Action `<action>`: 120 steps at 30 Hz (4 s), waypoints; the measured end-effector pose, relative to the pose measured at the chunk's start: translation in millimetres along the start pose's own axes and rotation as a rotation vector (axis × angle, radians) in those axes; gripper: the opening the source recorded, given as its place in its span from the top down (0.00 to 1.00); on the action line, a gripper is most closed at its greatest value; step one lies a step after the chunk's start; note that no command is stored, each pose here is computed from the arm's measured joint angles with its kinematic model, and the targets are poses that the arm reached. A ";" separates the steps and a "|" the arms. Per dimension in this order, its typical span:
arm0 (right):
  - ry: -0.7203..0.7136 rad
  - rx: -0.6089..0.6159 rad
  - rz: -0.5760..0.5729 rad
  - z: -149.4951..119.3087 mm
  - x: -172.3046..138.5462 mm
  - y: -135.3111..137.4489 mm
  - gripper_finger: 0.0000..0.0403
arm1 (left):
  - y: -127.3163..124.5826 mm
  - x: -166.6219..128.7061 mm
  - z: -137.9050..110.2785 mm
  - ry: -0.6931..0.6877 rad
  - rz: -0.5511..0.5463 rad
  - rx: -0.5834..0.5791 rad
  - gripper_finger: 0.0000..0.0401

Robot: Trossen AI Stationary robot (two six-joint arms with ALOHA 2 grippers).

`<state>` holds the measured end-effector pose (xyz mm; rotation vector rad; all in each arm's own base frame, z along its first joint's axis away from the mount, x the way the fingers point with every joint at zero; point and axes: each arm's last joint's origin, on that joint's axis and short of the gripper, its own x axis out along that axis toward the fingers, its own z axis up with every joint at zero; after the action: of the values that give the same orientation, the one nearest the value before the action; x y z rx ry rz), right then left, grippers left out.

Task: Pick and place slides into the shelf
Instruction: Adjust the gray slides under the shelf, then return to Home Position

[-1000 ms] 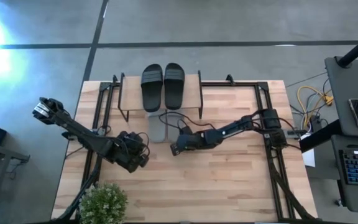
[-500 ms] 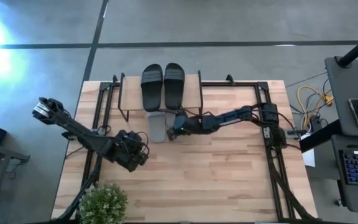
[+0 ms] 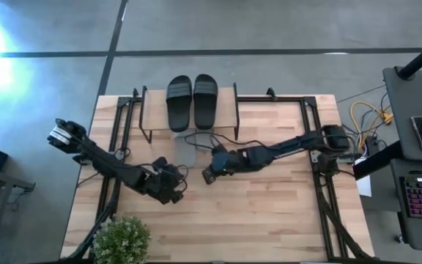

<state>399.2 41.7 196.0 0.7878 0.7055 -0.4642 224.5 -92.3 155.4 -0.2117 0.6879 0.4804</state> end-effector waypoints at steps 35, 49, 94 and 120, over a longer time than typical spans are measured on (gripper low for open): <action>-0.347 0.164 -0.350 -66.6 -133.2 -11.5 0.98 | 55.8 76.1 34.1 0.013 0.201 0.184 1.00; -0.079 0.200 -0.228 -62.9 -96.6 -30.7 0.98 | 38.4 -39.8 66.9 -0.018 0.040 -0.079 1.00; -0.055 -0.285 0.312 41.0 -148.9 1.6 0.98 | 47.0 -99.5 158.1 -0.446 -0.647 -0.189 1.00; -0.396 -0.306 0.600 -20.2 -228.1 -129.1 0.98 | 128.6 -117.5 95.1 -0.608 -0.610 -0.272 1.00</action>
<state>156.3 3.6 288.9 0.5572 0.1432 0.0404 135.7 10.4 300.1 -0.4881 -0.0555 0.0318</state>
